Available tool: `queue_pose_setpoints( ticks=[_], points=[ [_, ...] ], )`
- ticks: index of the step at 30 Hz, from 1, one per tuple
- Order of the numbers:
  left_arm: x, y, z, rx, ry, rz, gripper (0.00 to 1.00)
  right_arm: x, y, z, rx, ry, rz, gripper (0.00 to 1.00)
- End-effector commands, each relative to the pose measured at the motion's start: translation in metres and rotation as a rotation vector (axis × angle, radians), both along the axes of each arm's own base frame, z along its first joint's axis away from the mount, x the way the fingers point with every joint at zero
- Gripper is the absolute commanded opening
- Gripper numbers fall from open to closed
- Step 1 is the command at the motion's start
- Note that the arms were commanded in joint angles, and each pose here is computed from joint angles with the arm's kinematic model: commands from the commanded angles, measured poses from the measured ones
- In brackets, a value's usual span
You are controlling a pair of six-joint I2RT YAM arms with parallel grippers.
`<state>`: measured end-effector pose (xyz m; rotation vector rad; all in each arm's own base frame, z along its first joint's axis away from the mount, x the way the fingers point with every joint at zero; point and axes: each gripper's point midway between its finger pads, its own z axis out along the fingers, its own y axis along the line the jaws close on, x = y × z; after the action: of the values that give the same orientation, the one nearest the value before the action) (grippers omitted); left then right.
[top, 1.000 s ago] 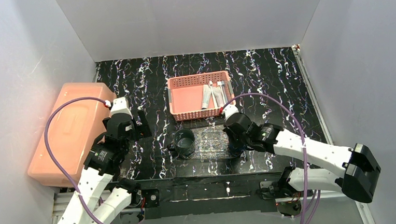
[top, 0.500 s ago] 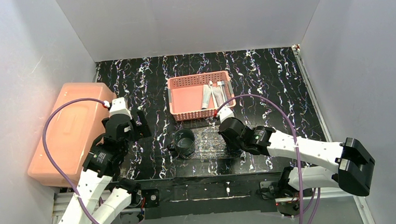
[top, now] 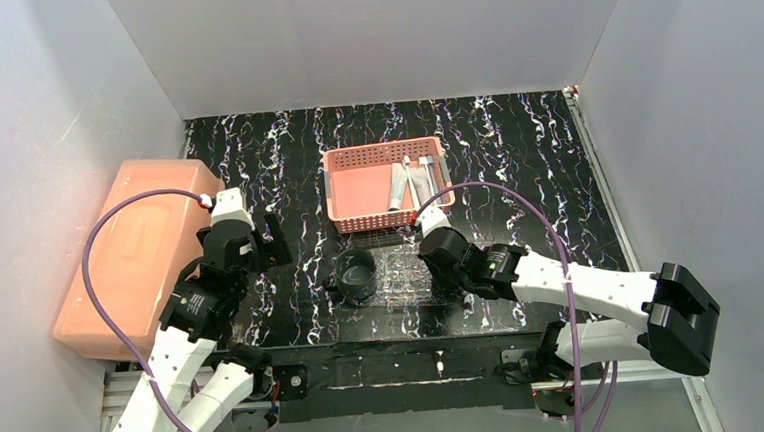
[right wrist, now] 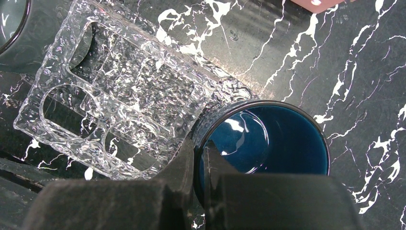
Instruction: Prepare toiletry sets of a toothbrush and toothpaste on the tray
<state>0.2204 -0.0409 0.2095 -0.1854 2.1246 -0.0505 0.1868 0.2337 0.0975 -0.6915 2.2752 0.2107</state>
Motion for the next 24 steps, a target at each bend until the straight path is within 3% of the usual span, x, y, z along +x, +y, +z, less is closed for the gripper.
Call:
queue_pose_setpoints(
  ticks=[1, 24],
  points=[
    [0.000, 0.003, 0.001, -0.002, -0.008, 0.013, 0.98, 0.009, 0.015, 0.014, 0.073, -0.058, -0.014, 0.01],
    [0.000, 0.002, 0.001, -0.003, -0.006, 0.010, 0.99, 0.007, 0.009, -0.001, 0.019, -0.041, -0.024, 0.01]
  ],
)
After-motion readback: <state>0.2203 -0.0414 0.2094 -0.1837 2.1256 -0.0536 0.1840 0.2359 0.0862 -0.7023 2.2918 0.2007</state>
